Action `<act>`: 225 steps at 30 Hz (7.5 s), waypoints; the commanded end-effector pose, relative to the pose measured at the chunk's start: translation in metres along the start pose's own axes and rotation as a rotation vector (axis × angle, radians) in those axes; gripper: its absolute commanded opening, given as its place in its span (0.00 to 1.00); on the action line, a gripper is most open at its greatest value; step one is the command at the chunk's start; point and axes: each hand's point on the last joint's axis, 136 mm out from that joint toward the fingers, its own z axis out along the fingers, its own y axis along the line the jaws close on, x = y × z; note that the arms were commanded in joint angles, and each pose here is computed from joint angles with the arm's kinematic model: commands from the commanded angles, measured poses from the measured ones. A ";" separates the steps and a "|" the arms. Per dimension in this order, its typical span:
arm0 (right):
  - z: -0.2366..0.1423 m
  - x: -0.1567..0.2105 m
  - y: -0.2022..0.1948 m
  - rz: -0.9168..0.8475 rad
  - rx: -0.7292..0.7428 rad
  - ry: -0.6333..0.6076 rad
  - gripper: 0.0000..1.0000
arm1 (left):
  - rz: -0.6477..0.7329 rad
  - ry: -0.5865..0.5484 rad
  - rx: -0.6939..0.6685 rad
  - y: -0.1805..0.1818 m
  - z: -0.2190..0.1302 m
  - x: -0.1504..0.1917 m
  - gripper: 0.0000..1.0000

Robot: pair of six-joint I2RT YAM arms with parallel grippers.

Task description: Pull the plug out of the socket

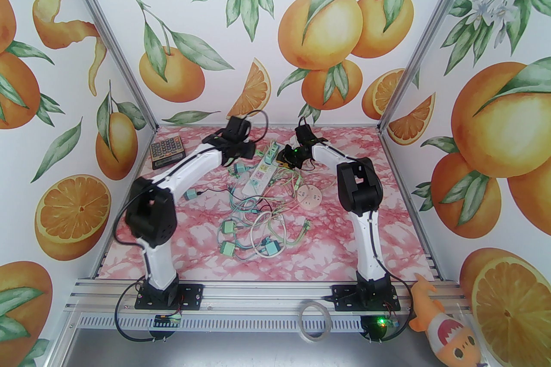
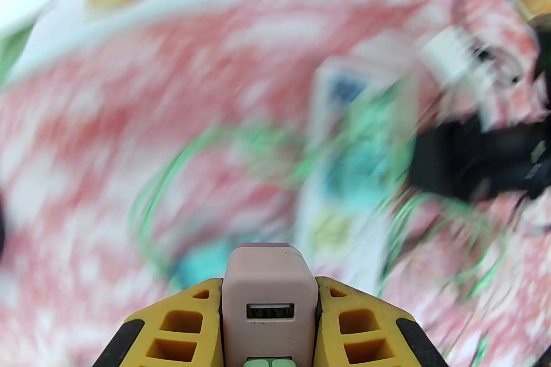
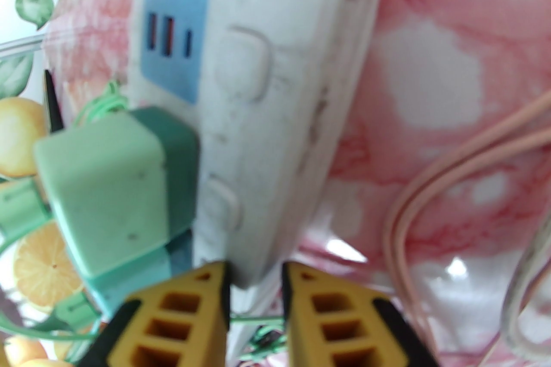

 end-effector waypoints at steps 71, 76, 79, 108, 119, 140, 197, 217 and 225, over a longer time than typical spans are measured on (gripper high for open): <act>-0.026 0.002 -0.009 0.035 0.087 -0.015 0.28 | -0.167 -0.019 0.247 -0.023 0.027 -0.005 0.60; -0.036 -0.003 -0.004 0.033 0.073 -0.029 0.29 | -0.041 0.005 0.293 -0.064 0.038 -0.001 0.56; -0.040 -0.005 -0.003 0.034 0.066 -0.032 0.30 | 0.028 0.019 0.306 -0.084 0.049 0.001 0.54; -0.049 -0.004 -0.004 0.037 0.051 -0.027 0.32 | 0.237 0.127 0.292 -0.124 0.108 0.029 0.46; -0.052 -0.001 -0.005 0.034 0.055 -0.024 0.32 | 0.221 0.118 0.266 -0.131 0.130 0.026 0.47; -0.028 0.005 0.016 -0.101 0.033 -0.020 0.38 | 0.030 0.007 0.324 -0.103 0.049 -0.007 0.48; -0.019 0.019 0.046 -0.578 0.344 -0.218 0.46 | -0.153 0.069 0.345 -0.072 0.053 0.020 0.50; -0.041 0.021 0.063 -0.603 0.280 -0.244 0.29 | -0.156 0.075 0.356 -0.075 0.055 0.019 0.50; -0.092 0.001 0.092 -0.417 -0.022 -0.301 0.38 | -0.151 0.066 0.353 -0.074 0.050 0.018 0.50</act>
